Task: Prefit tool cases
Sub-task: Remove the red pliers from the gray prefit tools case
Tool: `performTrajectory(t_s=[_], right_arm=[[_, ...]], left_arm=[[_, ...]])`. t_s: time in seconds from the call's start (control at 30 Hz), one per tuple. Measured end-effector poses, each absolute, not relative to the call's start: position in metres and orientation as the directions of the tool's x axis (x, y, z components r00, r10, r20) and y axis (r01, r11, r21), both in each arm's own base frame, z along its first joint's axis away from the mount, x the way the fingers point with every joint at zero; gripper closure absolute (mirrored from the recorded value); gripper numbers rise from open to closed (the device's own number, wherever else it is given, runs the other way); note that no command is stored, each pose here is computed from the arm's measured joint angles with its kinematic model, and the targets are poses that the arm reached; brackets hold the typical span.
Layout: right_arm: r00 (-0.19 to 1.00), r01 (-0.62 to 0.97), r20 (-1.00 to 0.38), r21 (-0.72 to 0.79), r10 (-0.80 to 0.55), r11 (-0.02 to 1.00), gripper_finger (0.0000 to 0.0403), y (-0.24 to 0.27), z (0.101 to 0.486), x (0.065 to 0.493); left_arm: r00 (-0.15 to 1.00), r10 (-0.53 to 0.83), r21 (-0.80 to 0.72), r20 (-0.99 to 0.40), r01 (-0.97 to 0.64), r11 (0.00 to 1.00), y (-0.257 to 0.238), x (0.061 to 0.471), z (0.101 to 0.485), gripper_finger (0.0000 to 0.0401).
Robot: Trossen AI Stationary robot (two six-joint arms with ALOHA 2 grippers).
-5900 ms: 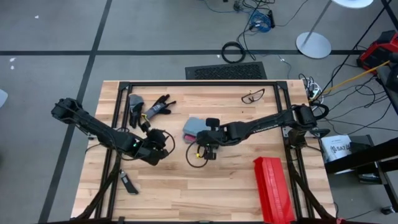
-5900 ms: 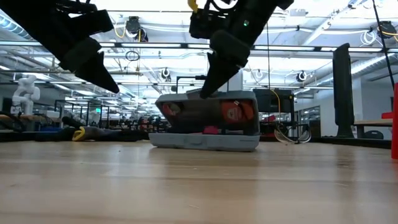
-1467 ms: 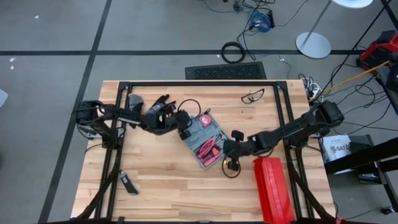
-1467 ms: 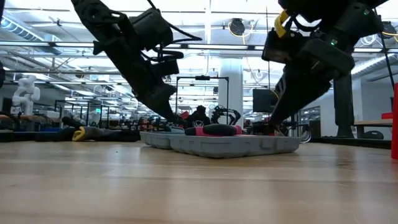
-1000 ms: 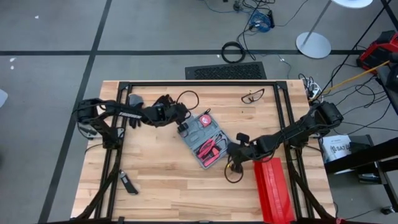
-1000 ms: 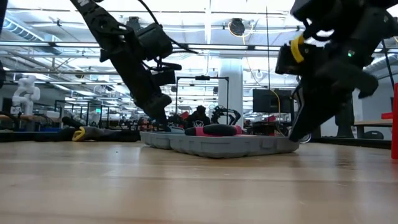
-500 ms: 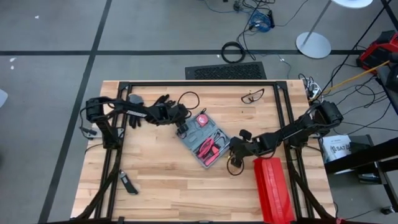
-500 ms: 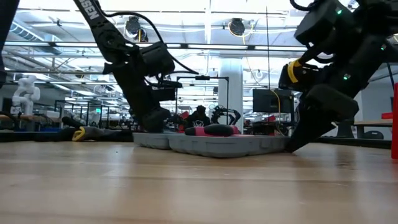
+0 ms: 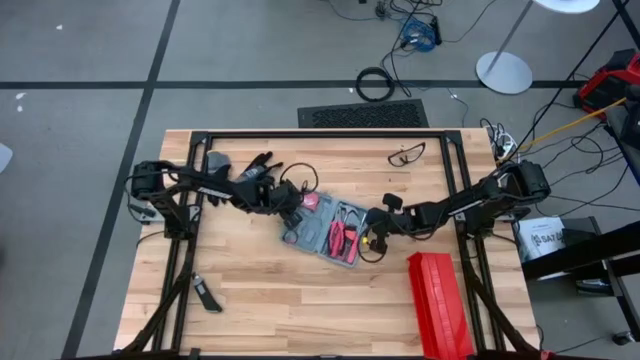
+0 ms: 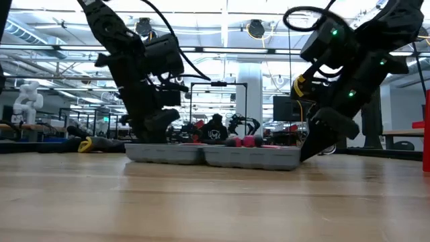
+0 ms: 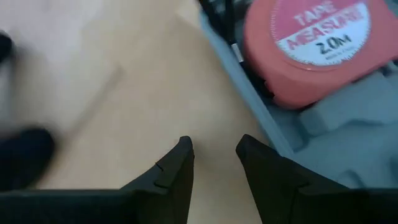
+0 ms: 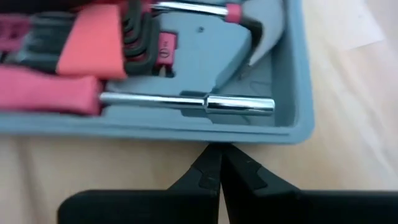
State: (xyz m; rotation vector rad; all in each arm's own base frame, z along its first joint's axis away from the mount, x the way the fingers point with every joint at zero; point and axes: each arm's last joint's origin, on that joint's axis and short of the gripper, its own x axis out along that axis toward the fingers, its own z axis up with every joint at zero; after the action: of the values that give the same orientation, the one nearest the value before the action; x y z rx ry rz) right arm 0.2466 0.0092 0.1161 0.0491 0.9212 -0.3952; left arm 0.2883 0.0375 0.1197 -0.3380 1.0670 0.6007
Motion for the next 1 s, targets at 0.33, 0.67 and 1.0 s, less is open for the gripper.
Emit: performTrajectory(t_s=[0.33, 0.67, 1.0], right_arm=[[0.509, 0.372, -0.773, -0.198, -0.378, 0.907, 0.0403, -0.013, 0.116, 0.247], [0.576, 0.388, -0.736, -0.137, -0.356, 0.911, 0.0403, -0.011, 0.139, 0.243], [0.755, 0.241, -0.630, 0.006, -0.183, 0.971, 0.0378, 0.007, 0.177, 0.238]], left_arm=[[0.364, 0.238, -0.049, -0.900, -0.628, 0.777, 0.003, 0.287, 0.124, 0.0255], [0.322, 0.251, -0.023, -0.913, -0.656, 0.755, -0.013, 0.268, 0.145, 0.0255], [0.344, 0.359, 0.030, -0.868, -0.686, 0.727, -0.022, 0.255, 0.165, 0.0255]])
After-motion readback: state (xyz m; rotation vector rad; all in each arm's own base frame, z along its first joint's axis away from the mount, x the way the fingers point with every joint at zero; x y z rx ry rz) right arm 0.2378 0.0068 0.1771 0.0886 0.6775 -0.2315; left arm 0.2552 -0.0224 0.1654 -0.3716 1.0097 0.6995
